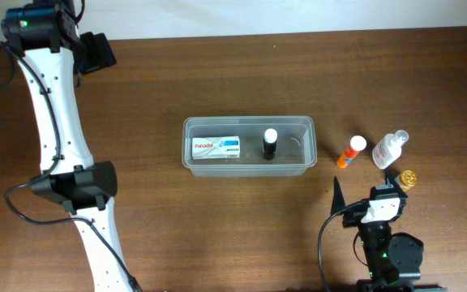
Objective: Pack container
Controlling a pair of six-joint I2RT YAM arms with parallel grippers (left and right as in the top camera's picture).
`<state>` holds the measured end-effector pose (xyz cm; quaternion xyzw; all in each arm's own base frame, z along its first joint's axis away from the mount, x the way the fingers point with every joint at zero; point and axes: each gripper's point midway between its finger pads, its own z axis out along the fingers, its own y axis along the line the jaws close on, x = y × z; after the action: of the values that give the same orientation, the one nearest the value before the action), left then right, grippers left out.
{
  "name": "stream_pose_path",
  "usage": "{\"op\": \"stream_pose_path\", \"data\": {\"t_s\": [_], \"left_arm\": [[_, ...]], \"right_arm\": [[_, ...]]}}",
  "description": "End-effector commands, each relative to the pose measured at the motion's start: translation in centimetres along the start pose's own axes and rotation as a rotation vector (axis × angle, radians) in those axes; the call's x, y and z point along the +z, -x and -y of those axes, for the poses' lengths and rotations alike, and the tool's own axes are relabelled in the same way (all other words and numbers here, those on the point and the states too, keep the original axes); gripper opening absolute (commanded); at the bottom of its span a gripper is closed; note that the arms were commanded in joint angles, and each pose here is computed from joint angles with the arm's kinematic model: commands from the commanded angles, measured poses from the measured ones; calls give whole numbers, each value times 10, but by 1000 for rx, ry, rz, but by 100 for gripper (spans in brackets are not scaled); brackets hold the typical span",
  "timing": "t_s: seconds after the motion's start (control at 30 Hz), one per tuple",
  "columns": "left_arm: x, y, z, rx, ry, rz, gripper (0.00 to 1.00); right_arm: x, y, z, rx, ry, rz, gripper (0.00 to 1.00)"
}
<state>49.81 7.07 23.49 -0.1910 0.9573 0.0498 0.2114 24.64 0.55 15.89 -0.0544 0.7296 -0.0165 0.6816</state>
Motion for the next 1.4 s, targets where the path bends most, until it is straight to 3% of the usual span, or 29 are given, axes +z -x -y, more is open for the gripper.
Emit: {"op": "stream_pose_path", "data": {"t_s": [0.0,1.13,1.37], "left_arm": [[-8,2,-3,15,7,19,99],[-8,2,-3,15,7,19,99],[-8,2,-3,15,7,19,100]], "right_arm": [[0,-2,2,6,-8,-3,98],[-1,4,-9,14,52,22,98],[-9,53,-18,65,123,170,98]]}}
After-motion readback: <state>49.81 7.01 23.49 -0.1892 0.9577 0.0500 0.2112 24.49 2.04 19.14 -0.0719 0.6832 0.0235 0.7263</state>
